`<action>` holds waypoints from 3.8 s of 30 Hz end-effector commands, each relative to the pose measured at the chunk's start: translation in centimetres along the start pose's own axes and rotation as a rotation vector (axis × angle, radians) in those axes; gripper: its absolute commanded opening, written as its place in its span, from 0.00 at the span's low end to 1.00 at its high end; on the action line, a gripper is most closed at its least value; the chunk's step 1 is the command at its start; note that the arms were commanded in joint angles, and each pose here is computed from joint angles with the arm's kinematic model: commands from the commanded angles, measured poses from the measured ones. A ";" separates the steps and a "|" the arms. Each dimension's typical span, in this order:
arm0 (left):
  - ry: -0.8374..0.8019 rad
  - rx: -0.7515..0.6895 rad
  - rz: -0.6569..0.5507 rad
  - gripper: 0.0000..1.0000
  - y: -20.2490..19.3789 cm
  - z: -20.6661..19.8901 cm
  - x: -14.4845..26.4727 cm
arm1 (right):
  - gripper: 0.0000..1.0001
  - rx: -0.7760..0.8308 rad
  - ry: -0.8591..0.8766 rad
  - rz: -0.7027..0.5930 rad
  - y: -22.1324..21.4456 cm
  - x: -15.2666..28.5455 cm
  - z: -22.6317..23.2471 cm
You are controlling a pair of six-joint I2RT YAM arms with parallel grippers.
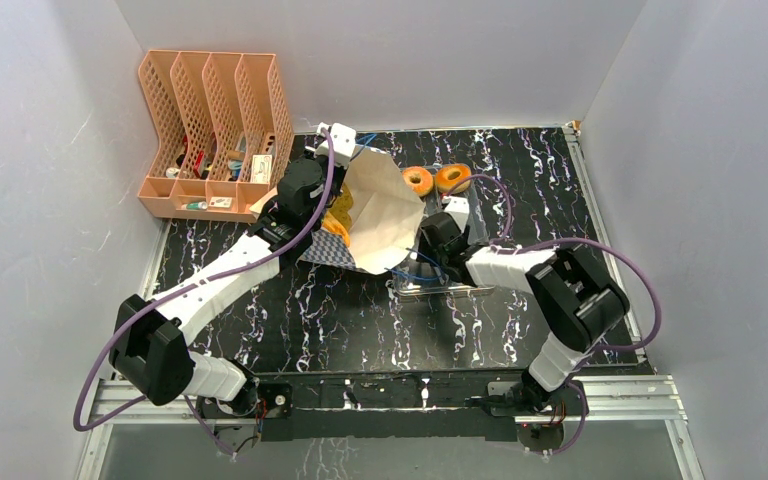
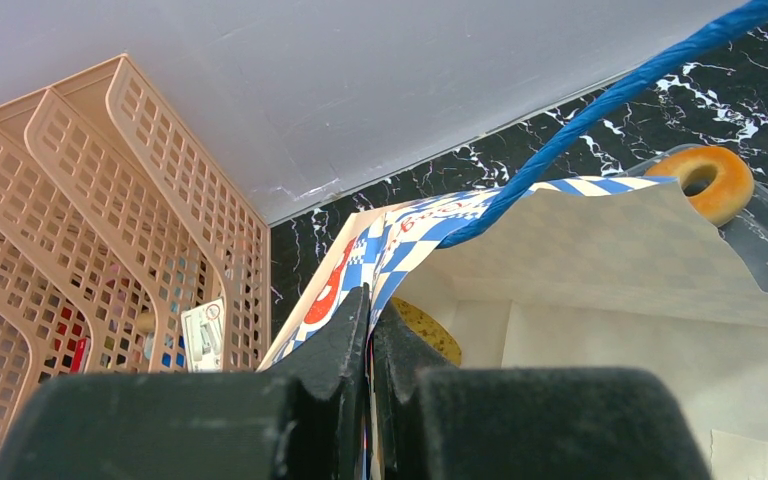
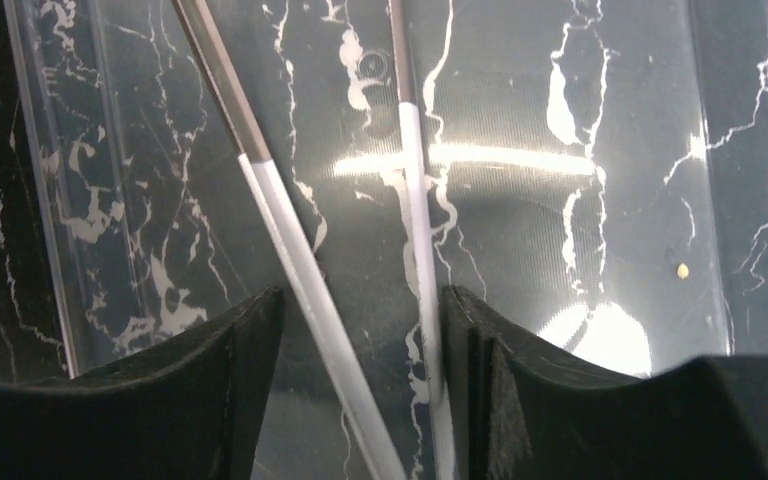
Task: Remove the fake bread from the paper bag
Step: Pick up the clamp from the container.
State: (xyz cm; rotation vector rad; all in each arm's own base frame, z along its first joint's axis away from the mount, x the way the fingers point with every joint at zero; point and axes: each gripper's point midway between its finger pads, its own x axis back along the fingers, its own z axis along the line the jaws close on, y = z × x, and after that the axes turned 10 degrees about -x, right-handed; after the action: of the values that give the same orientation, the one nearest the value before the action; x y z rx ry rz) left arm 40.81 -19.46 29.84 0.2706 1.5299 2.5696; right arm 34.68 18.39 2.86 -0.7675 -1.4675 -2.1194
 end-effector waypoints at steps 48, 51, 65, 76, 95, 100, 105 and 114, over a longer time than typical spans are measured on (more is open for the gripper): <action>0.034 0.036 -0.039 0.00 1.2 1.8 0.8 | 0.41 -0.329 0.265 0.094 3.6 5.6 2.7; 0.034 0.036 -0.035 0.00 1.1 1.8 0.7 | 0.42 -0.345 0.275 0.112 3.4 5.7 2.6; 0.026 0.042 -0.034 0.00 0.9 1.5 0.5 | 0.46 -0.363 0.253 0.162 0.0 5.6 0.4; 0.021 0.049 -0.029 0.00 0.8 1.3 0.4 | 0.48 -0.375 0.302 0.150 1.0 6.1 1.6; 0.011 0.066 -0.025 0.00 0.9 0.9 0.0 | 0.47 -0.359 0.288 0.073 3.1 5.2 2.0; 0.011 0.066 -0.027 0.00 0.9 0.9 -0.1 | 0.53 -0.356 0.294 0.045 4.0 5.9 2.0; 0.007 0.068 -0.025 0.00 0.7 0.7 -0.1 | 0.55 -0.336 0.245 0.050 3.6 5.0 1.3; 0.004 0.067 -0.025 0.00 0.5 0.6 -0.2 | 0.49 -0.313 0.190 0.089 1.7 2.8 0.5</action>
State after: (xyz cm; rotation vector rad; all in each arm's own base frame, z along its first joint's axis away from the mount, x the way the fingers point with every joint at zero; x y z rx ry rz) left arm 40.87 -19.45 29.15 0.3034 1.5767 2.5391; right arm 32.07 17.84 5.39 -0.7517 -0.9671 -2.2805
